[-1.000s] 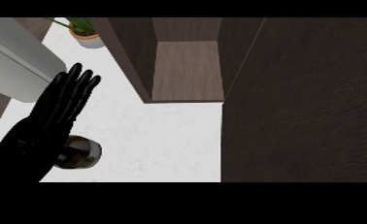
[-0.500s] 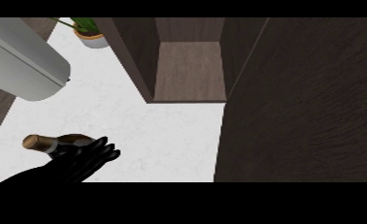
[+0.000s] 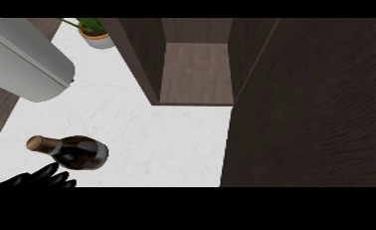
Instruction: Pick up the wine, place it into the cabinet and close the cabinet
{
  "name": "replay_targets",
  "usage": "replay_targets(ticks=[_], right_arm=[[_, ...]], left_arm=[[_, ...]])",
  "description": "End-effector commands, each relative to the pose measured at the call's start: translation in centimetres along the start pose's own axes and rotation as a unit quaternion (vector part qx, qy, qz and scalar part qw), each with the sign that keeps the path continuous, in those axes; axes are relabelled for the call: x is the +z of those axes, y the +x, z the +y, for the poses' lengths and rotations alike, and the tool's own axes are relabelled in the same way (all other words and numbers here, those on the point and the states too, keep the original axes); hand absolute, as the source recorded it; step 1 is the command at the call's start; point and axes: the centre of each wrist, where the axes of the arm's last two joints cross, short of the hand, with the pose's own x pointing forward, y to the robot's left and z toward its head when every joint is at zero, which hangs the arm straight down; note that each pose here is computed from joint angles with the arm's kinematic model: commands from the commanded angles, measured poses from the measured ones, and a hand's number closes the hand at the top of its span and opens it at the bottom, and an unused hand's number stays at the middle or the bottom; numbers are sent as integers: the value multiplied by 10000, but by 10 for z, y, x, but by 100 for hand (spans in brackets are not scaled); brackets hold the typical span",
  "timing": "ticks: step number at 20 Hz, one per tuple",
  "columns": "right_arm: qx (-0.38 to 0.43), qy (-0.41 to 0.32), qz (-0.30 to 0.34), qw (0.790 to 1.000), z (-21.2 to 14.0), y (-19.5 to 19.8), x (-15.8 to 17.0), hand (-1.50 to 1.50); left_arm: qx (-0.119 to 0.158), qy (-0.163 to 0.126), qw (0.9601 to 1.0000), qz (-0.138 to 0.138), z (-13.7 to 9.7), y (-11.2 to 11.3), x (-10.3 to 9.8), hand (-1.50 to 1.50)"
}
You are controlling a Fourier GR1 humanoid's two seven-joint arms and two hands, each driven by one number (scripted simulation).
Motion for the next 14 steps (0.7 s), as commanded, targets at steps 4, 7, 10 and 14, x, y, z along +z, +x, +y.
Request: replay_targets(ticks=[4,7,10,14], right_arm=[[4,-98,-140,9999,11,43,21,-150],[51,13,-51,10000,7,41,20,-150],[22,9,-48,10000,13,40,23,-150],[-8,-39,-20,10000,11,52,22,-150]], left_arm=[[140,-493,9985,-182,-36,38,6,-150],[58,-344,9993,-114,-32,40,18,-150],[27,-197,9995,-252,-33,44,19,-150],[119,-65,9994,-306,-26,48,28,-150]])
